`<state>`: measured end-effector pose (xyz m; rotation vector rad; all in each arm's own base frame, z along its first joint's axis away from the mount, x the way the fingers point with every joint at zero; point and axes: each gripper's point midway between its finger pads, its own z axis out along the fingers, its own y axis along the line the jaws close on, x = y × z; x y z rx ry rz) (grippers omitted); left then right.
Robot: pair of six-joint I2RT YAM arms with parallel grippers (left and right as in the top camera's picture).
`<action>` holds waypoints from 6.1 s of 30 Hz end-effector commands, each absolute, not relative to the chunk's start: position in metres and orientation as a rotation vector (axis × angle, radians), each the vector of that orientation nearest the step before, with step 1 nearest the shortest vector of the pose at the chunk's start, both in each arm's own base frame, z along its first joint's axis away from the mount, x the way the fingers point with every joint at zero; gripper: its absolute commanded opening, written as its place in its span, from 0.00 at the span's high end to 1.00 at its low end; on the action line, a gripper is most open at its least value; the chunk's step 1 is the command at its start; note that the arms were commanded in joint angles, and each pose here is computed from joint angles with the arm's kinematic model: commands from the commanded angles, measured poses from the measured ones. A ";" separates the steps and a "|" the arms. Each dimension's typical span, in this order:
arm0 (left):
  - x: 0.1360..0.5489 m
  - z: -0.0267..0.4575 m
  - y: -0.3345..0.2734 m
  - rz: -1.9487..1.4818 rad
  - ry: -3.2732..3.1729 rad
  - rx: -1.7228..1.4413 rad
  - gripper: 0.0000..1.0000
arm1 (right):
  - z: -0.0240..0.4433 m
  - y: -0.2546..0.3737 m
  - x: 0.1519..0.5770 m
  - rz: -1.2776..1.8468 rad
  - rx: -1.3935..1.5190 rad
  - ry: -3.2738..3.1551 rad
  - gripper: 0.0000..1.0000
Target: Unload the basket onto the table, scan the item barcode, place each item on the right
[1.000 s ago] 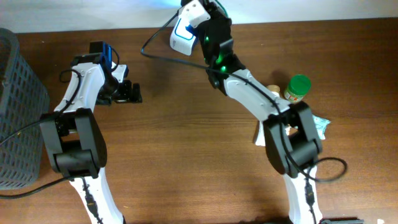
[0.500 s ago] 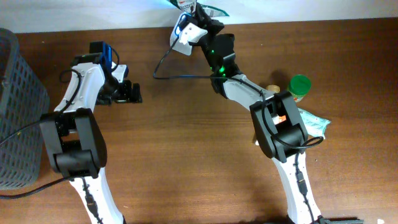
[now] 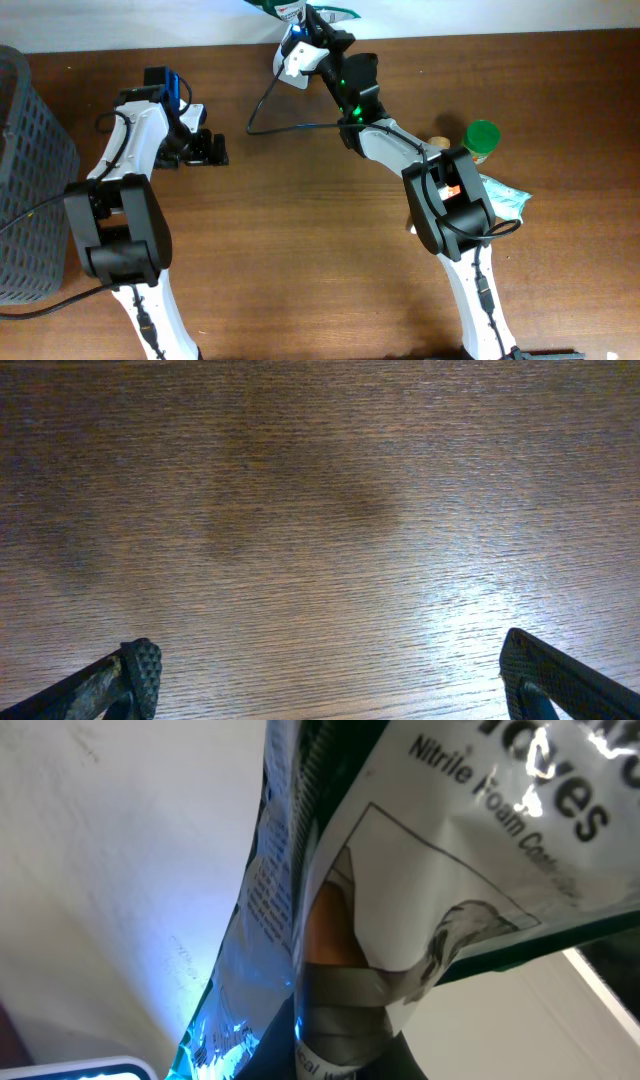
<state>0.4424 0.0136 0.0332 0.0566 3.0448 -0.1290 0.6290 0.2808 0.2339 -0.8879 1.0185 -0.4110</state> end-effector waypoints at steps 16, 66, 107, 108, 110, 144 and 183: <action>0.447 0.036 0.015 -0.122 3.032 0.048 0.01 | 0.353 0.241 0.538 0.045 -0.580 1.683 0.96; 0.447 0.036 0.015 -0.122 3.032 0.048 0.01 | 0.387 0.021 0.234 0.095 -0.096 2.294 0.01; 0.447 0.036 0.015 -0.122 3.032 0.048 0.01 | 0.177 0.011 0.246 0.153 0.067 1.564 0.01; 0.447 0.036 0.015 -0.122 3.032 0.048 0.01 | 0.172 0.011 0.246 0.152 0.069 1.582 0.01; 0.447 0.036 0.015 -0.122 3.032 0.048 0.01 | 0.156 0.011 0.246 0.151 0.073 1.648 0.01; 0.445 0.198 0.015 -0.065 2.660 0.064 0.01 | 0.157 0.011 0.246 0.150 0.073 1.645 0.01; 0.246 0.156 0.011 0.219 1.647 0.162 0.01 | 0.157 0.011 0.246 0.150 0.073 1.645 0.01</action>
